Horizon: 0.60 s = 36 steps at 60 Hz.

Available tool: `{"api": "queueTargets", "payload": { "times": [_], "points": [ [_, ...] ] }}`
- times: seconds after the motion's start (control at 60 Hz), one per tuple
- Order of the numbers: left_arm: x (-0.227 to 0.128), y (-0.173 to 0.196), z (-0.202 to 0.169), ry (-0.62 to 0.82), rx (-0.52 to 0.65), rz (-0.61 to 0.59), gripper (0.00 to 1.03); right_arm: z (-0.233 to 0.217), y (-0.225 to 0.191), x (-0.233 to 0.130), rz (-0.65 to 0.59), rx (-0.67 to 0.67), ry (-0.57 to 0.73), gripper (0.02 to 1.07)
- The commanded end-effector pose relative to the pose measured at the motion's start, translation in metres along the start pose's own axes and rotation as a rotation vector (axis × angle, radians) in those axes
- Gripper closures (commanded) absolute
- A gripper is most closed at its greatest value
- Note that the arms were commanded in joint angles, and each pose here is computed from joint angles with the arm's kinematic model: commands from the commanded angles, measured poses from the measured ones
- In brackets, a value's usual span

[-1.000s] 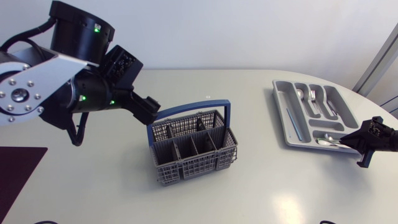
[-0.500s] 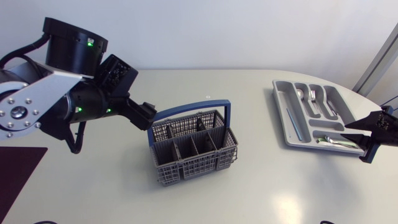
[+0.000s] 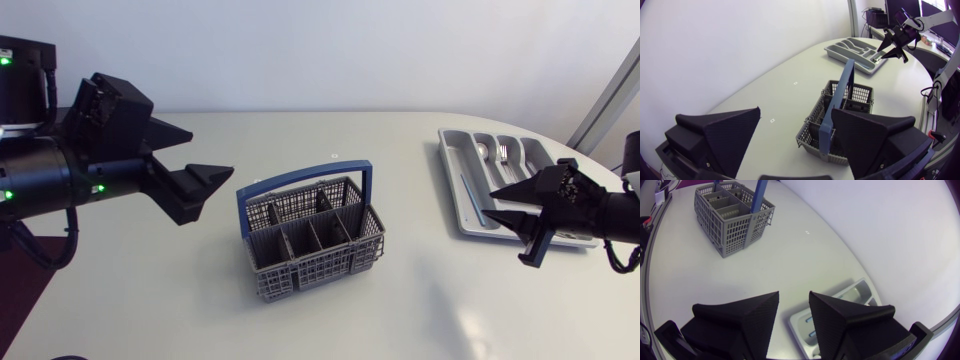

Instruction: Sort the cutlery from the basket into the organizer compartments.

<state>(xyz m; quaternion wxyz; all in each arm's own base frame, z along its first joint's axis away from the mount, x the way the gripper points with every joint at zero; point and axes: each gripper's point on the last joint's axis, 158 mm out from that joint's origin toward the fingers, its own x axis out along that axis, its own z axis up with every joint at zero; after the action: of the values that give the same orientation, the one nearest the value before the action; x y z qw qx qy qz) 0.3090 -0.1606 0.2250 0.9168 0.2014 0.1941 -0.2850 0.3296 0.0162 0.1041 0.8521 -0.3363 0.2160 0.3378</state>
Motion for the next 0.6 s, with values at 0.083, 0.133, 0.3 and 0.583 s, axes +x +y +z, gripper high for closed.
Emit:
{"api": "queueTargets", "payload": {
  "times": [0.083,0.133,0.3,0.583],
  "points": [
    [0.004,0.001,-0.038,0.095,0.040,-0.005,0.12,0.025,0.031,0.007,0.038,0.036,-0.019,0.60],
    [0.006,0.000,-0.048,0.121,0.046,-0.009,0.12,0.032,0.034,0.010,0.042,0.045,-0.022,0.60],
    [0.017,-0.012,-0.090,0.238,0.038,-0.091,0.28,0.067,0.038,0.022,0.045,0.101,-0.053,0.60],
    [0.045,-0.030,-0.145,0.386,0.011,-0.181,0.80,0.083,0.065,0.059,0.109,0.164,-0.032,0.63]
  ]
}}
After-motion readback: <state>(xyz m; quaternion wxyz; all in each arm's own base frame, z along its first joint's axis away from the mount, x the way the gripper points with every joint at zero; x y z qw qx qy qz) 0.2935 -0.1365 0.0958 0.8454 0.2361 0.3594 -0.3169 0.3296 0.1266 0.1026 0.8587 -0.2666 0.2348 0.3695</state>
